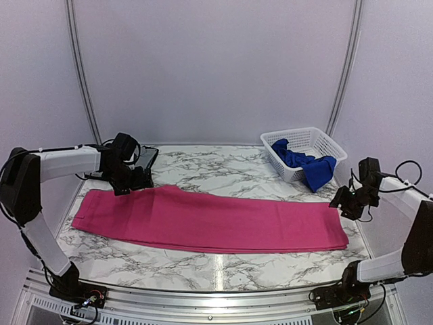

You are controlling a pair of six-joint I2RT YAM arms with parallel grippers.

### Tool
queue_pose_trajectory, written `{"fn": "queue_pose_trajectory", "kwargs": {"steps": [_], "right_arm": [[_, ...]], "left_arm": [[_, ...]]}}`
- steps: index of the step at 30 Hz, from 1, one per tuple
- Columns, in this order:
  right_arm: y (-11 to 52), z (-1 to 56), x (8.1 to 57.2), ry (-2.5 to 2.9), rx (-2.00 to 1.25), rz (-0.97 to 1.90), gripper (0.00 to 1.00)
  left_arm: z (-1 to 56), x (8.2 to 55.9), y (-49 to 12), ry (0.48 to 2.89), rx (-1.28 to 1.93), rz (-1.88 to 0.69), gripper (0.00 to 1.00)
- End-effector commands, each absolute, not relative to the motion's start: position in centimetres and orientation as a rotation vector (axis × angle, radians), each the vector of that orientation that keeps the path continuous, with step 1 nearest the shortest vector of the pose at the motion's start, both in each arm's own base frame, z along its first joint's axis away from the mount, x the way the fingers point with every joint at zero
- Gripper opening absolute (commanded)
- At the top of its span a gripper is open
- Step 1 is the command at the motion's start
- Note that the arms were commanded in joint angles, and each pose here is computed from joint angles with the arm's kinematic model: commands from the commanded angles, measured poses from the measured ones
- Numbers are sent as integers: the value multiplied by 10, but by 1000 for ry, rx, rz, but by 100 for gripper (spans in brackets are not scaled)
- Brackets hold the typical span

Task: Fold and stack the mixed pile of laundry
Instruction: Pick up the rectangle-folded trousers from the center of the board.

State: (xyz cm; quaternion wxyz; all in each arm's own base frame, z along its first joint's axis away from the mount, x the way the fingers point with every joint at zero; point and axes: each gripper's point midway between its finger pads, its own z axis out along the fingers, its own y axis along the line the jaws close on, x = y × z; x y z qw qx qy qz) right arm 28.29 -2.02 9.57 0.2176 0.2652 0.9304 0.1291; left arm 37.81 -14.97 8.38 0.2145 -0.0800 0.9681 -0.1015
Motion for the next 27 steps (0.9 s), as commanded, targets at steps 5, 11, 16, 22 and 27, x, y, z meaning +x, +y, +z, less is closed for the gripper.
{"fn": "queue_pose_trajectory", "kwargs": {"steps": [5,11,16,22,27], "right_arm": [[-47,55,242,2768,983,104,64],[-54,38,253,2821,961,60,70],[-74,46,265,2829,875,-94,74],[-46,28,274,2962,673,144,77],[-29,13,269,3017,646,283,78]], "left_arm": [[95,368,-145,2676,-212,-277,99],[96,371,-149,2676,-223,-297,99],[99,376,-150,2668,-217,-299,99],[102,382,-158,2669,-169,-333,99],[110,387,-160,2647,-149,-338,99]]}}
